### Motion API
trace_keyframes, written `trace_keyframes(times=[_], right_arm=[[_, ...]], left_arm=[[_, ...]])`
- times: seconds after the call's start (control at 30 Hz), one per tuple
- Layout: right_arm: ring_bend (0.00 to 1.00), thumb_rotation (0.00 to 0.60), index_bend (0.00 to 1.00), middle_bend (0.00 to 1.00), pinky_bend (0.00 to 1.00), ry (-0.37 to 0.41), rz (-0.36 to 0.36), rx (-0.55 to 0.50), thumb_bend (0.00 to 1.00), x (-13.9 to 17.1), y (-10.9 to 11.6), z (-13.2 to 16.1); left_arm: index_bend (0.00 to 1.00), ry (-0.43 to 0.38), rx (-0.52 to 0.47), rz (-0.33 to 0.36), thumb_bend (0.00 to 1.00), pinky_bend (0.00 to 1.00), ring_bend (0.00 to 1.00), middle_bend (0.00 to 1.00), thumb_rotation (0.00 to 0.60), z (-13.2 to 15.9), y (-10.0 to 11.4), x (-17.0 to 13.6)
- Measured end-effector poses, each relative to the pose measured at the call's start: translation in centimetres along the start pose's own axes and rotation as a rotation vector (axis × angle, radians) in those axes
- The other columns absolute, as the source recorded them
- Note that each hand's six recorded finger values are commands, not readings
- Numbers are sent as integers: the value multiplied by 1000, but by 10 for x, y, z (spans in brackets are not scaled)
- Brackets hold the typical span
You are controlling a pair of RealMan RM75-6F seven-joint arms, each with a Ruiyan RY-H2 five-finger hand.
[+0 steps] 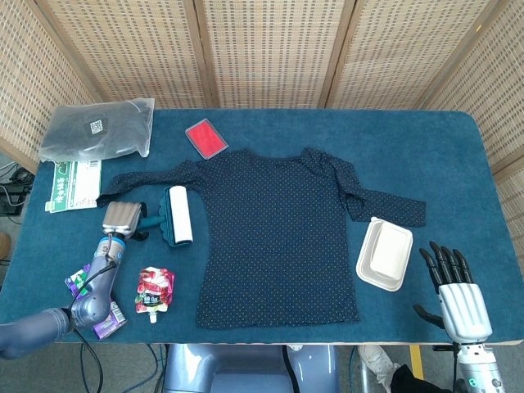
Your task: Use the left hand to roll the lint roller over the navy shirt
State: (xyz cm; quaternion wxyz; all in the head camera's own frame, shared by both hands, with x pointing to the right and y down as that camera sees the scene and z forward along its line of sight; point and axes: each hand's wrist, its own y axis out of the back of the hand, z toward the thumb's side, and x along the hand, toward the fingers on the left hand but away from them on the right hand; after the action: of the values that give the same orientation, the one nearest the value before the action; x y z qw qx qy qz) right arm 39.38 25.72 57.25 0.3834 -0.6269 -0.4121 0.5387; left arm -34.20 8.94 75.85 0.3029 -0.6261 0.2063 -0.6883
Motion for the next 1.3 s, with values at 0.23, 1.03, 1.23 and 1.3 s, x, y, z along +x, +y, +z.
trace_keyframes(times=[0.23, 1.03, 1.23, 1.3], right_arm=[[0, 600, 0, 0, 0, 4, -4, -1, 116, 0, 1, 1], [0, 600, 0, 0, 0, -4, -24, -24, 116, 1, 9, -2], [0, 600, 0, 0, 0, -19, -14, -25, 116, -1, 8, -7], [0, 600, 0, 0, 0, -26, -9, -22, 116, -2, 6, -10]], left_arm=[[769, -7, 6, 34, 704, 695, 735, 893, 600, 4, 4, 0], [846, -190, 241, 141, 572, 684, 734, 893, 600, 28, 89, -20], [848, -213, 270, 116, 540, 684, 735, 893, 600, 44, 101, -17], [848, -213, 278, 103, 536, 684, 735, 893, 600, 50, 100, -14]])
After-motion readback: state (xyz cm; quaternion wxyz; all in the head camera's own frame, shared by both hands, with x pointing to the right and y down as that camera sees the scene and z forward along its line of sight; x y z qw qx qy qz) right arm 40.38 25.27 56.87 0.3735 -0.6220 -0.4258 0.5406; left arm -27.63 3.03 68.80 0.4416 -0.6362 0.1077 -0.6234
